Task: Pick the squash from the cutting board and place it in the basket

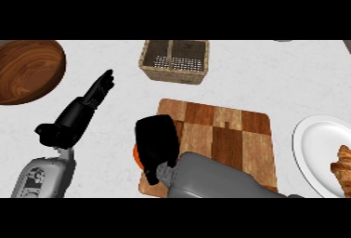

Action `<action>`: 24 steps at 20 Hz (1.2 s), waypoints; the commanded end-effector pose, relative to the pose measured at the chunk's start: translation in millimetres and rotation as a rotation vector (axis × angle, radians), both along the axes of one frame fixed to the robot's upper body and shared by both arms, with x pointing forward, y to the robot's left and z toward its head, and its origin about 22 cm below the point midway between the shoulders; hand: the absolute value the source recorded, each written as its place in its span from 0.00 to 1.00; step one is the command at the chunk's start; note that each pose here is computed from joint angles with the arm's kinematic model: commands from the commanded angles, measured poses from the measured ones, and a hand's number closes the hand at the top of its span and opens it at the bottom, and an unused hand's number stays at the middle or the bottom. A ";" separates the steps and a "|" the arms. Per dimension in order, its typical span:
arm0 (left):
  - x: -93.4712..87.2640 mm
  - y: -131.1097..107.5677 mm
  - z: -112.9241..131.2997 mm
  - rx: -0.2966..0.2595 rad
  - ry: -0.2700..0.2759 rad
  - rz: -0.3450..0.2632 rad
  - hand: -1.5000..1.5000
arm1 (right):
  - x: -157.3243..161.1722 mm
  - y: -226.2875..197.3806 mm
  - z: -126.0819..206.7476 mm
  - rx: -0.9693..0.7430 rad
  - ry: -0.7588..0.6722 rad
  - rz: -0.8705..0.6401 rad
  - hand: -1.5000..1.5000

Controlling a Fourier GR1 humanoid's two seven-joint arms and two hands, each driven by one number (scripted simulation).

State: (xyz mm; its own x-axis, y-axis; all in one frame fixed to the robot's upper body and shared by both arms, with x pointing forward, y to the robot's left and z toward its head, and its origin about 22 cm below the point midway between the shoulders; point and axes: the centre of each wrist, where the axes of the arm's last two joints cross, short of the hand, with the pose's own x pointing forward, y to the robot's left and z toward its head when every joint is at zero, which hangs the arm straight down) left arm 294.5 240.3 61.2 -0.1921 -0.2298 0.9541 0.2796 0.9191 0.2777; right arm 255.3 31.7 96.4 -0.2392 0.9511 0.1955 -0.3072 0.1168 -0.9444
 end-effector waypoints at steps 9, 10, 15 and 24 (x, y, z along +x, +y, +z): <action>4.2 -2.5 -5.2 0.001 0.016 -0.011 0.50 | -35.2 29.1 76.9 0.468 -0.066 0.010 1.00; 6.9 1.6 0.9 0.002 0.005 -0.012 0.50 | -29.1 27.4 93.6 0.582 -0.117 0.019 1.00; 4.1 -5.8 -5.5 0.006 0.024 0.008 0.50 | -42.5 38.0 133.5 0.771 -0.235 0.032 1.00; 3.8 15.0 -3.5 -0.006 0.025 0.057 0.50 | -40.8 62.1 206.4 0.806 -0.307 -0.082 1.00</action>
State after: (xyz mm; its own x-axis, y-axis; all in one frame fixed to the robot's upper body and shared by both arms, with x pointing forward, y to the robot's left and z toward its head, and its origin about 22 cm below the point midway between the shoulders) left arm 301.0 246.8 57.2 -0.1611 -0.2372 0.9580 0.2485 0.9297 0.2720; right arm 217.5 81.3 273.8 -0.4918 0.5642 0.6632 -0.0497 0.7422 -0.6683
